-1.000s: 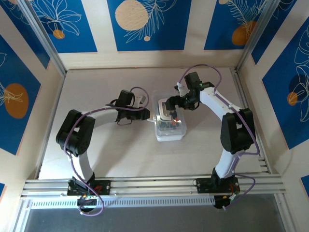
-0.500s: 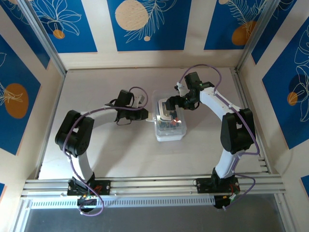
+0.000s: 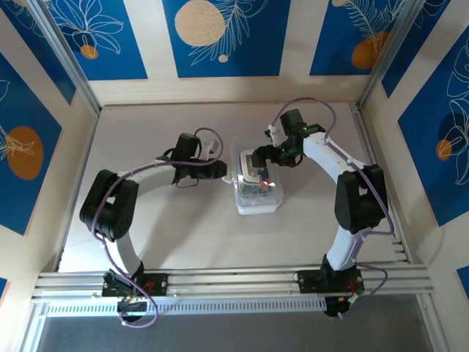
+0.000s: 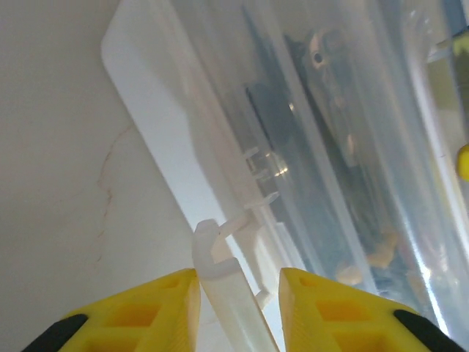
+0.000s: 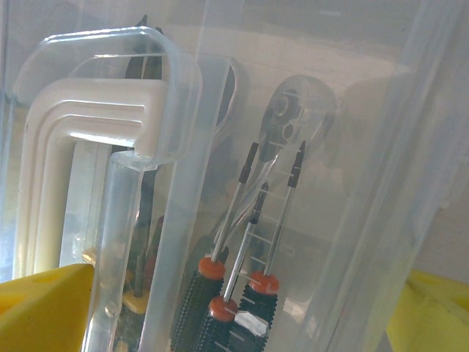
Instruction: Pack the tool kit
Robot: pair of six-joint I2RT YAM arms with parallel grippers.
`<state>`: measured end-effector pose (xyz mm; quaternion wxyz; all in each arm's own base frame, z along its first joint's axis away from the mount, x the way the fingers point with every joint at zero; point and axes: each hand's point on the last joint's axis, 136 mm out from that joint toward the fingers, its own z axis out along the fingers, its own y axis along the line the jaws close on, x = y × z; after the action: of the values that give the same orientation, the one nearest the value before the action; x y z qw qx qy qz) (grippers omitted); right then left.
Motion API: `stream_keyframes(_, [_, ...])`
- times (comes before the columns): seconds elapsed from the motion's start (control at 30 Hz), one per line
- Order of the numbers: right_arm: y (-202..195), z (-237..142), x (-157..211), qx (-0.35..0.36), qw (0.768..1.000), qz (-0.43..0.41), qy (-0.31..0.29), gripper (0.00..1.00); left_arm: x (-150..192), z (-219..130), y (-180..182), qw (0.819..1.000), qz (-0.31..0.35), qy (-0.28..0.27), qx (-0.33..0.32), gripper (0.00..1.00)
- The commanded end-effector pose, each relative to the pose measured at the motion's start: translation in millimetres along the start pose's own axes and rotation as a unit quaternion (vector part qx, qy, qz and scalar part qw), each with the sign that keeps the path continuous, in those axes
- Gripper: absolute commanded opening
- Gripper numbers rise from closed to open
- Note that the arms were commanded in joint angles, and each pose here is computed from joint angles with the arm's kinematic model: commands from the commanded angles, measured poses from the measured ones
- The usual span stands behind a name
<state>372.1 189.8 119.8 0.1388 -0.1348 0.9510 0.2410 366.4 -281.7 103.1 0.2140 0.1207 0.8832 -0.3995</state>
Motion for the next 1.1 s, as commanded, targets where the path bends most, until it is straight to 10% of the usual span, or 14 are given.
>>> stream_keyframes(0.0, [0, 21, 22, -0.013, 0.999, 0.001, 0.045, 0.96, -13, -6, -25, 0.998, 0.021, -0.024, 0.052, 0.34])
stream_keyframes(1.07, [-1, 21, 25, -0.012, 0.999, 0.000, 0.053, 0.95, -1, 26, -39, 0.995, 0.004, -0.014, 0.101, 0.36])
